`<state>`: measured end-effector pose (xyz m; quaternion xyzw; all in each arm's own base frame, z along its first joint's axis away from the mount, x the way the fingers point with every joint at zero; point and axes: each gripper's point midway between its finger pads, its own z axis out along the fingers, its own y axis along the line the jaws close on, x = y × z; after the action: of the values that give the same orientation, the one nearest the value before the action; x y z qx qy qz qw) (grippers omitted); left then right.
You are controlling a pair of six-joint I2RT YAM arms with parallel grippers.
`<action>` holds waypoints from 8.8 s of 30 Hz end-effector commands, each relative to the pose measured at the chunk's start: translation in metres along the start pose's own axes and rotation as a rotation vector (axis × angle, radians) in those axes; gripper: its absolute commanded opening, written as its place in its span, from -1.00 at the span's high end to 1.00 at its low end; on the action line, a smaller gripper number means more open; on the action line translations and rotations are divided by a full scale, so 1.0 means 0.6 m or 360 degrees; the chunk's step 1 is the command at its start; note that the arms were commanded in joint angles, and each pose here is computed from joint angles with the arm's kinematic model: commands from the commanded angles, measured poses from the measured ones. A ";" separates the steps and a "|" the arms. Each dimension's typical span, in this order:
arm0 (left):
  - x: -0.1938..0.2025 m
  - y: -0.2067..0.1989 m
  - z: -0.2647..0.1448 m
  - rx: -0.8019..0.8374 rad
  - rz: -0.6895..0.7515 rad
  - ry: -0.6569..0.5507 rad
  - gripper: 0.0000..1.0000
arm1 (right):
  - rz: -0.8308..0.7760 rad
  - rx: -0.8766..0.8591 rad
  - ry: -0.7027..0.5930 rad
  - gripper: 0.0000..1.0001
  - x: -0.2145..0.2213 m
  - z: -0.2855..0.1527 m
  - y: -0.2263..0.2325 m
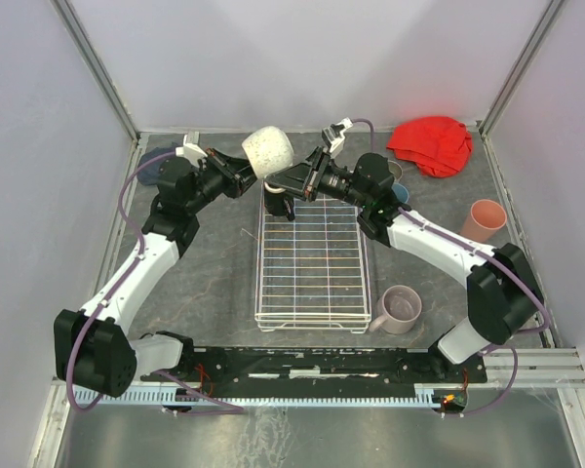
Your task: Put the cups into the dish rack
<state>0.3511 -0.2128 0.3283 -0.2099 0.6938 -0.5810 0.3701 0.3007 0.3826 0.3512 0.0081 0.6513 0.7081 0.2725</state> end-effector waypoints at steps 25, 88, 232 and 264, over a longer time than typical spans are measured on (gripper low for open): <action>-0.016 0.089 -0.020 -0.0367 0.0354 -0.0021 -0.13 | -0.1007 0.1170 0.0053 0.99 -0.096 -0.202 -0.116; -0.096 0.151 0.018 -0.0375 0.0478 -0.0005 -0.13 | -0.1313 0.1696 0.0226 0.51 -0.102 -0.134 -0.464; 0.140 -0.055 0.158 0.0448 -0.0328 0.0642 0.06 | -0.0047 0.0282 -0.0636 0.99 -0.220 -0.195 -0.013; 0.176 0.030 0.194 -0.0328 0.1198 0.0583 0.94 | -0.0824 0.1401 -0.0521 -0.34 -0.170 -0.392 -0.055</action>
<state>0.3617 -0.3619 0.2808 0.0720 0.8186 -0.4393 0.3631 0.3194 0.1453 0.3045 0.0885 0.8156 0.3172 0.4758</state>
